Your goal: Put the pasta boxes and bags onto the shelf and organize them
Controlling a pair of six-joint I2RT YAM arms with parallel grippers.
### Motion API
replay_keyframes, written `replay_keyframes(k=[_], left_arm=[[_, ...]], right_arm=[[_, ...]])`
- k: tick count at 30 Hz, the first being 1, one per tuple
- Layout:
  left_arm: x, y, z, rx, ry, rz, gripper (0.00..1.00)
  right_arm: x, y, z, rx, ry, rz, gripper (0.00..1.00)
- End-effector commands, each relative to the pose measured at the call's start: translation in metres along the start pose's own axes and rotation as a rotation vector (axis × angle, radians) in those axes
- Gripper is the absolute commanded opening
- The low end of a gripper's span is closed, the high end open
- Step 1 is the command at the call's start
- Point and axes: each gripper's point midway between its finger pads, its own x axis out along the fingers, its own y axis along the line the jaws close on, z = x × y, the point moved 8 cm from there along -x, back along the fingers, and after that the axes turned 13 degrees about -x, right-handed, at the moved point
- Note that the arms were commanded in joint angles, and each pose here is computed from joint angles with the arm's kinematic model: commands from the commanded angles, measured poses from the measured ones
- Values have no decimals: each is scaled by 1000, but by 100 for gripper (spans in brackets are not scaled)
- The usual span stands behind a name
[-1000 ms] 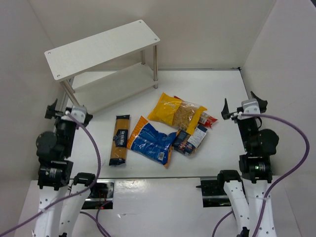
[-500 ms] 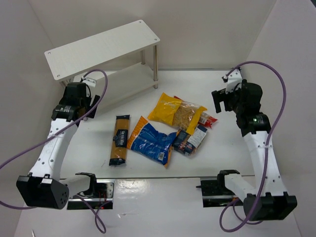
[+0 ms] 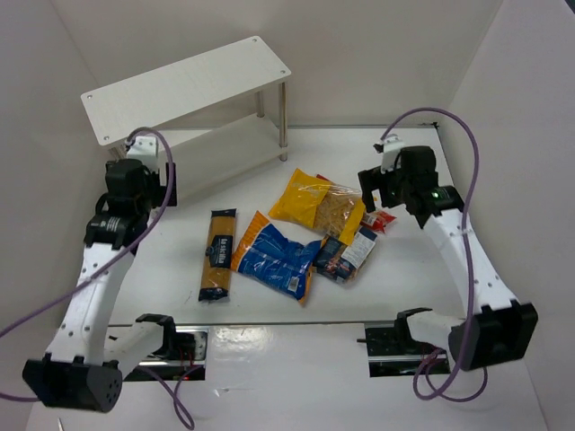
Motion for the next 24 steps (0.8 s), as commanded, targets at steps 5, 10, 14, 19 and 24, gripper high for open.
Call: replay_keyframes(k=[5, 10, 14, 19, 24], left_arm=[[81, -33, -36, -26, 339, 0, 100], [95, -49, -56, 54, 480, -103, 100], [72, -52, -37, 46, 298, -239, 100], [26, -45, -23, 69, 103, -358, 100], [6, -47, -19, 96, 28, -456, 100]], right_arm=[[69, -8, 14, 77, 177, -33, 100], [68, 7, -1, 4, 61, -9, 100], [76, 7, -7, -37, 105, 10, 100], [96, 18, -26, -102, 161, 119, 100], [120, 22, -32, -153, 179, 197, 100]])
